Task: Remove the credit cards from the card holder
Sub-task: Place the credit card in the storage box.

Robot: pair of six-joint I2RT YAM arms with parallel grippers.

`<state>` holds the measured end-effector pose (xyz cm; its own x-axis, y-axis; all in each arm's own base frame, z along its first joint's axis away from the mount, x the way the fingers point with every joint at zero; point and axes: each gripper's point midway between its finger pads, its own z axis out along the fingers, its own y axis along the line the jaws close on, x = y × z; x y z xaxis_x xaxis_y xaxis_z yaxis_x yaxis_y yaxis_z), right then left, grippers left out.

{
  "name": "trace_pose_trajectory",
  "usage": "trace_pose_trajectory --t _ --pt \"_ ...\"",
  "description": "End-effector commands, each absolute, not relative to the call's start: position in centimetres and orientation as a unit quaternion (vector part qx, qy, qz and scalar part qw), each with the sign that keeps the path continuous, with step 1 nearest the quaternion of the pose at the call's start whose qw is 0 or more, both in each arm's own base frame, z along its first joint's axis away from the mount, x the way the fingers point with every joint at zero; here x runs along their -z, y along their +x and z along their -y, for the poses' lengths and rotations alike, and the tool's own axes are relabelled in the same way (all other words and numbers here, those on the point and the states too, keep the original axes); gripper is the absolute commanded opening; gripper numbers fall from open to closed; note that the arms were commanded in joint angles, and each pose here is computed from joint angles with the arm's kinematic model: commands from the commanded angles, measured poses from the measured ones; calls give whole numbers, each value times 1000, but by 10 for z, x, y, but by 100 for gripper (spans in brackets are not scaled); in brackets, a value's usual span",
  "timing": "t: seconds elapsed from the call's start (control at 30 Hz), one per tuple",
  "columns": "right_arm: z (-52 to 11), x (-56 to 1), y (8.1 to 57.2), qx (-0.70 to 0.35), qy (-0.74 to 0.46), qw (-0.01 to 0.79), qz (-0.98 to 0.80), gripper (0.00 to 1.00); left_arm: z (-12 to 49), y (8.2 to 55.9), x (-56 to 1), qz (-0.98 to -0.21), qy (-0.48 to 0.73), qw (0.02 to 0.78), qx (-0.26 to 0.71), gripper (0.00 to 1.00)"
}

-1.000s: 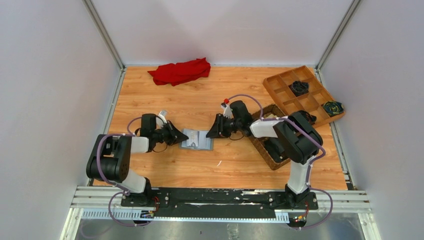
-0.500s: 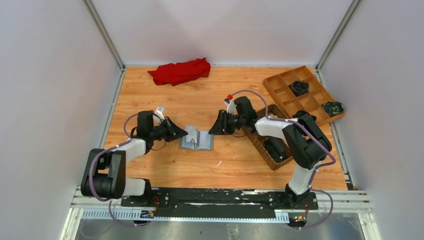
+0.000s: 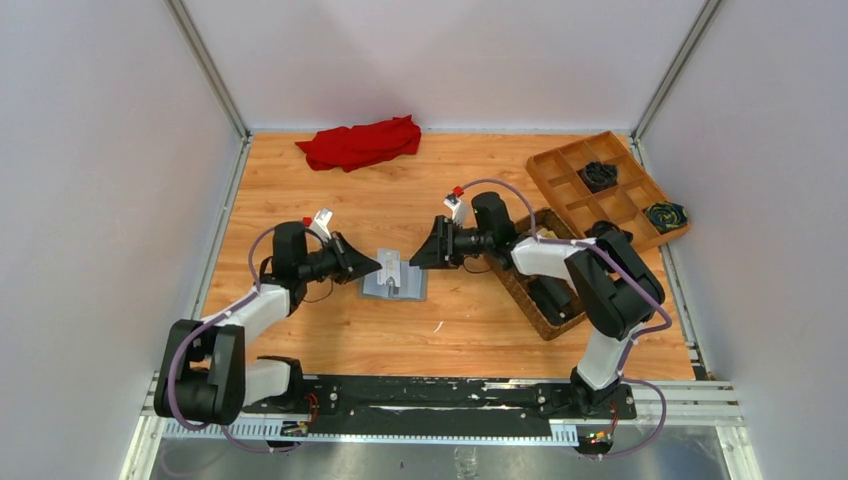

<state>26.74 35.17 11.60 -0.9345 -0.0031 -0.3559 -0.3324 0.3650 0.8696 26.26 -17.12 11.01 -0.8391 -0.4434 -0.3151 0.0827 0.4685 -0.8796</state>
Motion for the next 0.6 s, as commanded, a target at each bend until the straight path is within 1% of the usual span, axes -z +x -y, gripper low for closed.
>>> trace_pose_trajectory --t 0.0,0.13,0.43,0.57 --pt "-354 -141 260 -612 -109 148 -769 57 181 259 -128 -807 -94 257 523 0" --pt "-361 -150 259 -659 -98 143 -732 57 182 260 -134 -803 -94 259 528 0" --pt "-379 -143 254 -679 -101 120 -717 58 183 254 -152 -790 -93 270 542 0" --pt "-385 -150 252 -693 -107 119 -703 55 183 253 -155 -788 -91 274 544 0"
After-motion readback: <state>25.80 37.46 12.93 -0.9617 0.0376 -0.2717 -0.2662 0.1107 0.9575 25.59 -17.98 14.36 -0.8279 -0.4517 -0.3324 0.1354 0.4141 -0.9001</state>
